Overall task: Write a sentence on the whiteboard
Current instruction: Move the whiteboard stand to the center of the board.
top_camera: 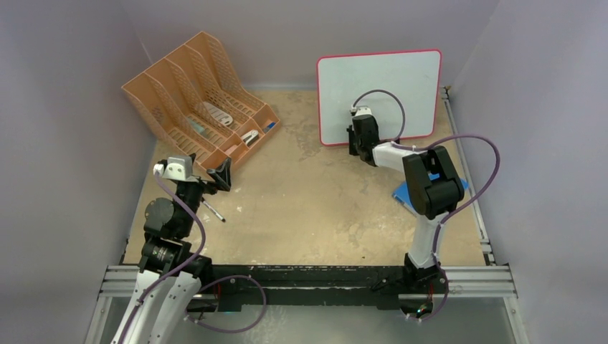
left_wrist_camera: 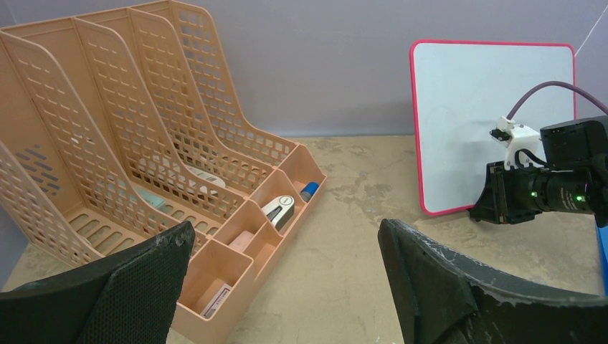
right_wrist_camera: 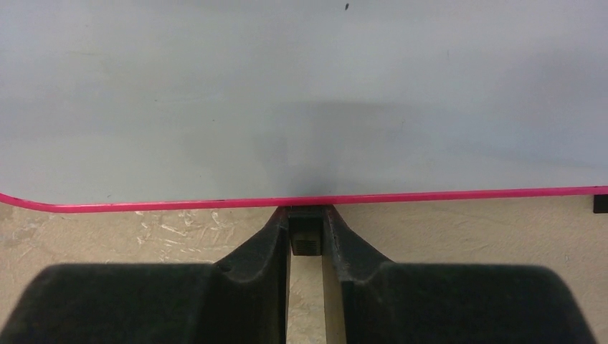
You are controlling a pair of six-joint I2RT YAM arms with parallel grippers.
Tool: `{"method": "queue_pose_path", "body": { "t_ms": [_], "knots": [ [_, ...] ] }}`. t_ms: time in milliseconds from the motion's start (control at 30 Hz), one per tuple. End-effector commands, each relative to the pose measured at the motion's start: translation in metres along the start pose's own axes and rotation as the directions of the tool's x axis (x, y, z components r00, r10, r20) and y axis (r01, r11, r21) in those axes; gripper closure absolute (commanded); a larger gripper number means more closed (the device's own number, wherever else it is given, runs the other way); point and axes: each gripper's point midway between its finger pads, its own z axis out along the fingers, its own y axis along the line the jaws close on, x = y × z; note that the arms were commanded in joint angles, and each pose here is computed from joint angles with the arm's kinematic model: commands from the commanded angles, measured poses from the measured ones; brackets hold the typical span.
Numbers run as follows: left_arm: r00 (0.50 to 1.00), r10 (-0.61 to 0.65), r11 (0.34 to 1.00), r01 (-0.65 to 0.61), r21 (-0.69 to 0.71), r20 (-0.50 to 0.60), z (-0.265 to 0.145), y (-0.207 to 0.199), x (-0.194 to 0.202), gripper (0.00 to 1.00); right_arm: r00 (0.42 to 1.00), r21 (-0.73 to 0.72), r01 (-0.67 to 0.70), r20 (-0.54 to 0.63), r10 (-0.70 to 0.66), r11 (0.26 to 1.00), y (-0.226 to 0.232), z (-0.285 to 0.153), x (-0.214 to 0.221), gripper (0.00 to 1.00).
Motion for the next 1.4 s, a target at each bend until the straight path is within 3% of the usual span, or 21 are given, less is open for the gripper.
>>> {"method": "queue_pose_path", "body": {
  "t_ms": [0, 500, 800, 967, 1000, 1033, 1367],
  "knots": [
    [0.998, 0.004, 1.000, -0.005, 0.005, 0.069, 0.000, -0.002, -0.019, 0.02, 1.000, 0.006, 0.023, 0.021, -0.023, 1.000, 0.012, -0.012, -0.008, 1.00],
    [0.996, -0.003, 1.000, 0.002, 0.009, 0.087, -0.005, -0.003, -0.024, 0.02, 0.999, -0.150, 0.045, -0.006, -0.047, 0.988, 0.109, -0.080, 0.034, 1.00],
    [0.996, -0.009, 1.000, 0.010, -0.002, 0.084, -0.006, -0.001, -0.023, 0.02, 0.997, -0.230, 0.037, -0.054, -0.051, 0.972, 0.170, -0.122, 0.090, 1.00],
    [0.996, -0.012, 1.000, 0.014, -0.015, 0.083, -0.007, 0.001, -0.024, 0.03, 0.984, -0.233, 0.153, -0.054, -0.170, 0.960, 0.190, -0.143, 0.124, 1.00],
    [0.996, -0.014, 1.000, 0.016, -0.016, 0.084, -0.007, 0.001, -0.024, 0.03, 0.995, -0.216, 0.031, -0.086, -0.050, 0.976, 0.198, -0.147, 0.130, 1.00],
    [0.996, -0.014, 1.000, 0.016, -0.018, 0.084, -0.007, 0.001, -0.024, 0.03, 0.995, -0.209, -0.002, -0.097, -0.019, 0.978, 0.203, -0.151, 0.136, 1.00],
    [0.998, -0.023, 0.998, 0.026, -0.061, 0.053, -0.008, 0.008, -0.017, 0.02, 0.989, -0.108, -0.076, -0.133, 0.061, 0.991, 0.184, -0.162, 0.163, 1.00]
  ]
}}
